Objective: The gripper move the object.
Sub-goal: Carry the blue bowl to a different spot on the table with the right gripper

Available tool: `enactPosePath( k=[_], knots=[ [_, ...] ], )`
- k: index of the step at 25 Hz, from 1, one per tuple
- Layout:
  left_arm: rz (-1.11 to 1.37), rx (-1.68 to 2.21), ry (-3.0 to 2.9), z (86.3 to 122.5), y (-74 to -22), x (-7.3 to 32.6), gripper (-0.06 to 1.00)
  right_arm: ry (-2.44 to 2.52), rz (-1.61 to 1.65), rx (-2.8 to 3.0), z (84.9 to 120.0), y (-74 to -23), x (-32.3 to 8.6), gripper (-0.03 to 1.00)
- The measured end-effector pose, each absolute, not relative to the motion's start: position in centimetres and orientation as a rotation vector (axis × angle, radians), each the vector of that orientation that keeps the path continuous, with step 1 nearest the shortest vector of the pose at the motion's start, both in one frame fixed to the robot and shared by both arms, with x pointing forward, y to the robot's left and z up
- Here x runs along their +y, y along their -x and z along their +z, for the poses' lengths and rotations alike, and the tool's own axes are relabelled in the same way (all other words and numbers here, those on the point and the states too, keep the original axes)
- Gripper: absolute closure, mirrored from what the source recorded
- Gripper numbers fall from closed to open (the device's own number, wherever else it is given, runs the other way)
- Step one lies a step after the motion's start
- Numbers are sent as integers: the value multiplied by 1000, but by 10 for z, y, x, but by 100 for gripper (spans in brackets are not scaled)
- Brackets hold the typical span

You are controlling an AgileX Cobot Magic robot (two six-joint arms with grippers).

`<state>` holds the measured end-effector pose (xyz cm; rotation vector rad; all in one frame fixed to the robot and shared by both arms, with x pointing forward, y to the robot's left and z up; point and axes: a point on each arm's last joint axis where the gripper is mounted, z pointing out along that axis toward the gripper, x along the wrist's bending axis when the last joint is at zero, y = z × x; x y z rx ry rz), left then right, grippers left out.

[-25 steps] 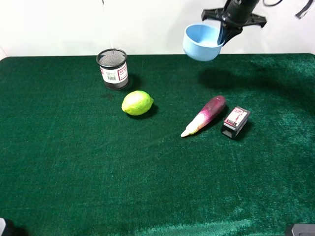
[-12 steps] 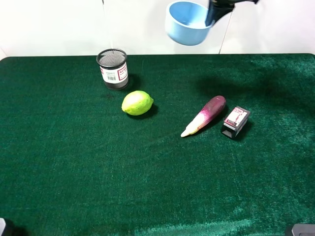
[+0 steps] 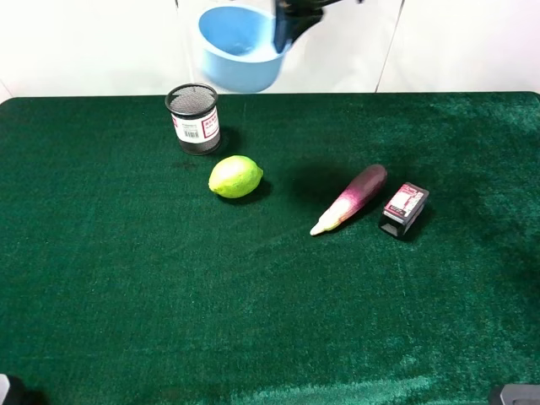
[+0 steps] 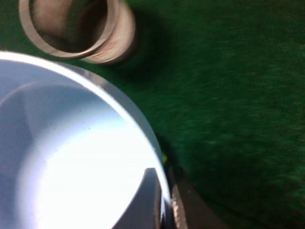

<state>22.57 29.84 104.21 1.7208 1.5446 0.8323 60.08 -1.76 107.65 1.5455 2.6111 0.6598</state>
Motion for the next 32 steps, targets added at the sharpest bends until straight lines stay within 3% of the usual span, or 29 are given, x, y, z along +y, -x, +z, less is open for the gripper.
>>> enactPosePath(
  k=[13, 20, 32],
  knots=[
    [832, 1545, -1721, 1042, -226, 298, -5, -1282, 647, 2823, 1070, -511, 73, 99],
    [832, 1545, -1721, 1042, -226, 298, -5, -1243, 520, 2865, 1029, -491, 104, 99],
    [833, 1544, -1722, 1042, -226, 298, -5, -1237, 456, 2861, 955, -502, 127, 99]
  ],
)
